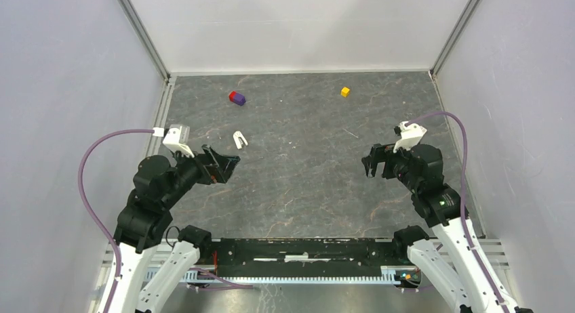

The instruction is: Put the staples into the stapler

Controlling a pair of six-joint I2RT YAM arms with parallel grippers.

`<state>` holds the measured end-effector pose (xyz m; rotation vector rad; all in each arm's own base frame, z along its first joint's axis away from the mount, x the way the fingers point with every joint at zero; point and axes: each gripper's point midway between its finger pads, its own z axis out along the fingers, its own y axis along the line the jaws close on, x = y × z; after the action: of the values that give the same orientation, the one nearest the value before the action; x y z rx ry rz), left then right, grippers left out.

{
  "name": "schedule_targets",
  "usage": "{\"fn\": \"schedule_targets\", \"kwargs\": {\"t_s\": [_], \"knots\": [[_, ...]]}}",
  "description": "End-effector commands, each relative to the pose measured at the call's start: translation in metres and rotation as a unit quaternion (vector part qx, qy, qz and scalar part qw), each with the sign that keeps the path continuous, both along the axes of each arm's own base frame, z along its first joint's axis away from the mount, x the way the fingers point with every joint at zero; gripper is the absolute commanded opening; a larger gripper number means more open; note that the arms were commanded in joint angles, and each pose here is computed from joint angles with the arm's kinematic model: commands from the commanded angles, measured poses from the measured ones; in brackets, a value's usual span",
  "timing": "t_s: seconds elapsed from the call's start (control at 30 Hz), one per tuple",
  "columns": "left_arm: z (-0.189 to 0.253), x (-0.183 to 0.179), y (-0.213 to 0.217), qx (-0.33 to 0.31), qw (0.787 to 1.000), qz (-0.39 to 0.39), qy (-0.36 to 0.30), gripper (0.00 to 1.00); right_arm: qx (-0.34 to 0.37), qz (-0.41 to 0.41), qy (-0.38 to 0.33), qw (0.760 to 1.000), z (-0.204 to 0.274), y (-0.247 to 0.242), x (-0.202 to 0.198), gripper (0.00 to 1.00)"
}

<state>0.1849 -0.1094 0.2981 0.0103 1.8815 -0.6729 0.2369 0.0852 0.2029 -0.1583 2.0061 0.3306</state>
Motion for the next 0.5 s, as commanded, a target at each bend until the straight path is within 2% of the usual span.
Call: {"fn": "schedule_targets", "kwargs": {"t_s": [0.0, 0.1, 0.33, 0.37, 0.43, 0.47], "knots": [[0.006, 0.002, -0.002, -0.016, 1.0, 0.004, -0.009, 1.0, 0.015, -0.008, -0.041, 0.999, 0.03, 0.0, 0.004, 0.98], [-0.001, 0.009, 0.007, -0.007, 0.999, 0.035, -0.002, 1.0, 0.014, -0.006, -0.049, 0.999, 0.032, 0.0, 0.005, 0.98], [-0.026, 0.034, 0.045, 0.018, 0.985, 0.168, 0.036, 1.0, 0.018, -0.035, -0.082, 0.996, 0.037, -0.01, 0.007, 0.98], [-0.034, 0.039, 0.056, 0.027, 0.978, 0.204, 0.048, 1.0, 0.026, -0.036, -0.085, 0.995, 0.037, -0.009, 0.007, 0.98], [-0.051, 0.044, 0.095, 0.057, 0.943, 0.32, 0.076, 1.0, 0.042, -0.033, -0.092, 0.994, 0.037, -0.006, 0.005, 0.98], [-0.055, 0.046, 0.104, 0.069, 0.93, 0.351, 0.087, 1.0, 0.05, -0.03, -0.096, 0.994, 0.037, -0.004, 0.005, 0.98]]}}
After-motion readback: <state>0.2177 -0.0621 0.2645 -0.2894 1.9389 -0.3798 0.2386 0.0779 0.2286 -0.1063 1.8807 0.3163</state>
